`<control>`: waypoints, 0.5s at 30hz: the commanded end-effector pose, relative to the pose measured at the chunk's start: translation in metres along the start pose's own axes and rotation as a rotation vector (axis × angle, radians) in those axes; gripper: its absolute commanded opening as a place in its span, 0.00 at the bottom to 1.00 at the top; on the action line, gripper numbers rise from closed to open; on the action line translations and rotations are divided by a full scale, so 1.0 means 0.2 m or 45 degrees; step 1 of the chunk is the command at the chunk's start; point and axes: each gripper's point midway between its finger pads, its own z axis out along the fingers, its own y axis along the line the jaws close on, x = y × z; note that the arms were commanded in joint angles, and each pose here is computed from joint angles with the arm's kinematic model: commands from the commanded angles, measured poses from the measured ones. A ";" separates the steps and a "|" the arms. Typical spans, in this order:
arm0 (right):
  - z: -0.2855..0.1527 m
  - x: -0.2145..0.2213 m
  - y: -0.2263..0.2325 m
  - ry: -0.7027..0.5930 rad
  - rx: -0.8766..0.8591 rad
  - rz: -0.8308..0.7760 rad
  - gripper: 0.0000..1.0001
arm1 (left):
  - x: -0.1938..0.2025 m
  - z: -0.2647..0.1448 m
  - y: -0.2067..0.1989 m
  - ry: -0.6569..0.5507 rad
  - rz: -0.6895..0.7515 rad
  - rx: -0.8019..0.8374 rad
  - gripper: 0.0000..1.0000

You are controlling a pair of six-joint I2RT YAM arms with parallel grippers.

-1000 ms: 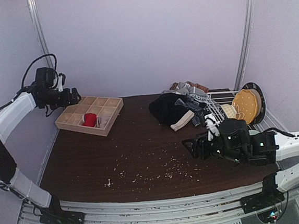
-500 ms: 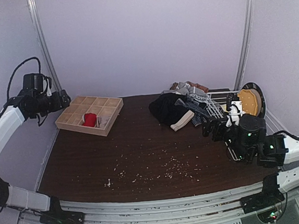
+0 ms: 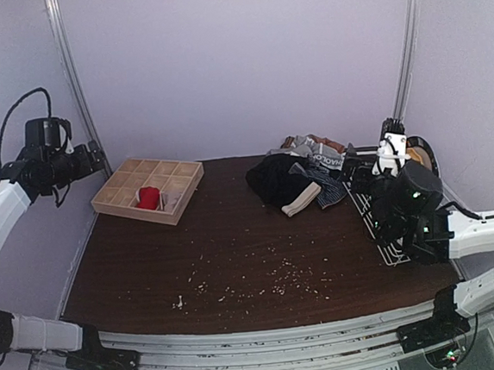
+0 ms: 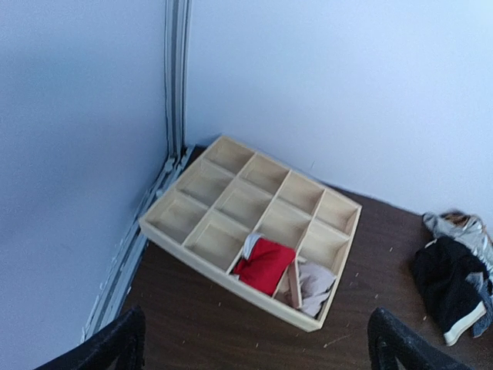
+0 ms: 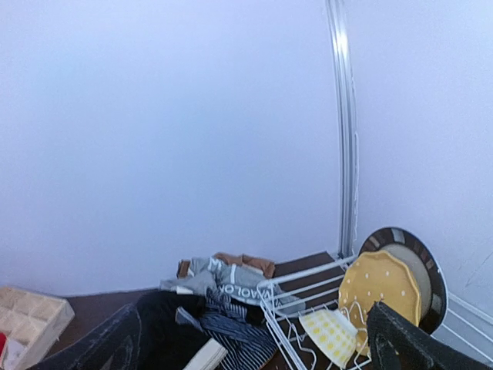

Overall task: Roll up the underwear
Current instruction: Reset both arms

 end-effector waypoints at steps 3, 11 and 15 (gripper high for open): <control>0.00 -0.74 -0.06 -0.291 0.000 0.112 1.00 | -0.44 -0.30 -0.12 -0.299 -0.110 0.144 0.98; 0.17 -0.77 -0.14 -0.186 -0.015 0.152 1.00 | -0.23 -0.25 0.00 -0.279 -0.104 0.052 0.98; 0.29 -0.57 -0.16 -0.044 -0.012 0.113 1.00 | -0.11 -0.16 0.03 -0.241 -0.104 0.026 0.98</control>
